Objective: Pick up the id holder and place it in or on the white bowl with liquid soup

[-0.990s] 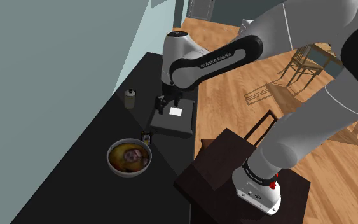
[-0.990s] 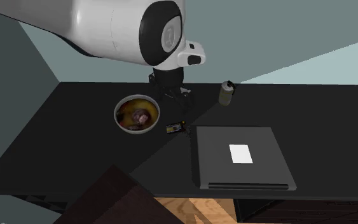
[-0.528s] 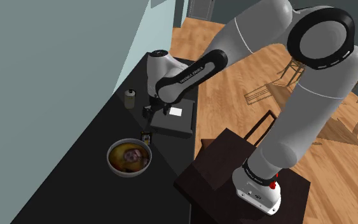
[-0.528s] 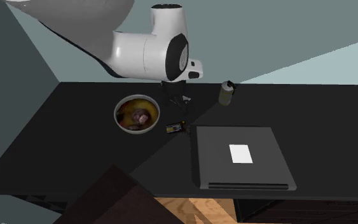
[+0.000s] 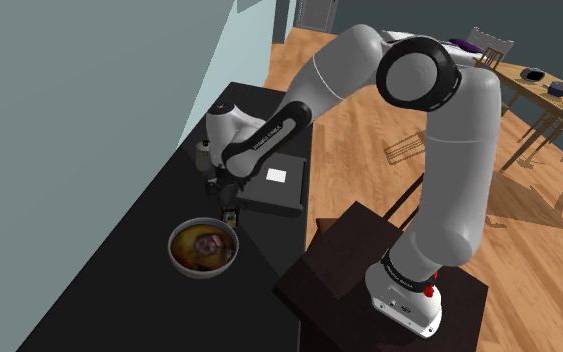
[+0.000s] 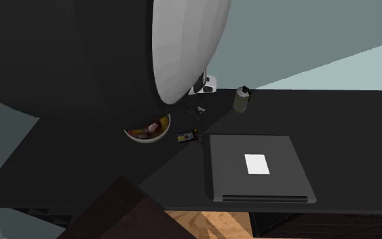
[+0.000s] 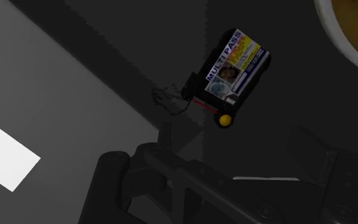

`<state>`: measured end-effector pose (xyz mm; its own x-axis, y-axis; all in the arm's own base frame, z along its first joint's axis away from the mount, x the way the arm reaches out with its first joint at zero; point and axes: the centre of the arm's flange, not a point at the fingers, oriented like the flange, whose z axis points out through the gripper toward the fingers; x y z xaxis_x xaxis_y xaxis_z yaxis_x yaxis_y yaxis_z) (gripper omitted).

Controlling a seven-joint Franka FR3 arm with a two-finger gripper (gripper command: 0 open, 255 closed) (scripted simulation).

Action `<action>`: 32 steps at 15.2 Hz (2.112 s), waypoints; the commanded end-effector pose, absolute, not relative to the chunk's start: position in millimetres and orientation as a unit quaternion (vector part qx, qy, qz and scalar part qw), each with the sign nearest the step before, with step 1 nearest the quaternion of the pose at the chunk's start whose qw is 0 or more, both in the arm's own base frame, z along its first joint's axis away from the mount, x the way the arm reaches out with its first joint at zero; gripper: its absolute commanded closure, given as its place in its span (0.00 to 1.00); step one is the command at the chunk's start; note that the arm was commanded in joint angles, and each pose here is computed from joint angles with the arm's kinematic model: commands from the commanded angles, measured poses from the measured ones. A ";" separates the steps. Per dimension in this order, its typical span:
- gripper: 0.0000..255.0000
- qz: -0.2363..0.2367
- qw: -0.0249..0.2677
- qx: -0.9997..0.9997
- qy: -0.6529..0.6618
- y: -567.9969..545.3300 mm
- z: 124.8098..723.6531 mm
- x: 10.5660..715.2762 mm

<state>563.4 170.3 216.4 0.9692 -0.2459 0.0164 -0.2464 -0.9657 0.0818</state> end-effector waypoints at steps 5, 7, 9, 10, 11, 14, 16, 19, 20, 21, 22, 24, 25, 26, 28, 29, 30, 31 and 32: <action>0.00 0.000 0.049 0.987 -0.151 179.6 162.2 597.8; 0.00 0.000 0.049 0.987 -0.151 178.6 151.7 597.7; 0.00 0.000 0.049 0.987 -0.151 177.5 141.2 597.5; 0.00 0.000 0.049 0.987 -0.151 177.0 136.0 597.4; 0.00 0.000 0.049 0.987 -0.151 176.2 127.7 597.3; 0.00 0.000 0.049 0.987 -0.151 176.2 127.7 597.3; 0.00 0.000 0.049 0.987 -0.151 176.2 127.7 597.3; 0.00 0.000 0.049 0.987 -0.151 176.2 127.7 597.3; 1.00 0.000 0.049 0.987 -0.151 176.2 127.7 597.3; 1.00 0.000 0.049 0.987 -0.151 176.2 127.7 597.3; 1.00 0.000 0.049 0.987 -0.151 176.2 127.7 597.3; 1.00 0.000 0.049 0.987 -0.151 176.2 127.7 597.3; 1.00 0.000 0.049 0.987 -0.151 176.2 127.7 597.3; 1.00 0.000 0.049 0.987 -0.151 176.2 127.7 597.3; 1.00 0.000 0.049 0.987 -0.151 176.2 127.7 597.3; 1.00 0.000 0.049 0.987 -0.151 176.2 127.7 597.3; 1.00 0.000 0.049 0.987 -0.151 176.2 133.0 597.3; 1.00 0.000 0.049 0.987 -0.151 176.2 138.2 597.3; 1.00 0.000 0.049 0.987 -0.151 176.2 143.5 597.3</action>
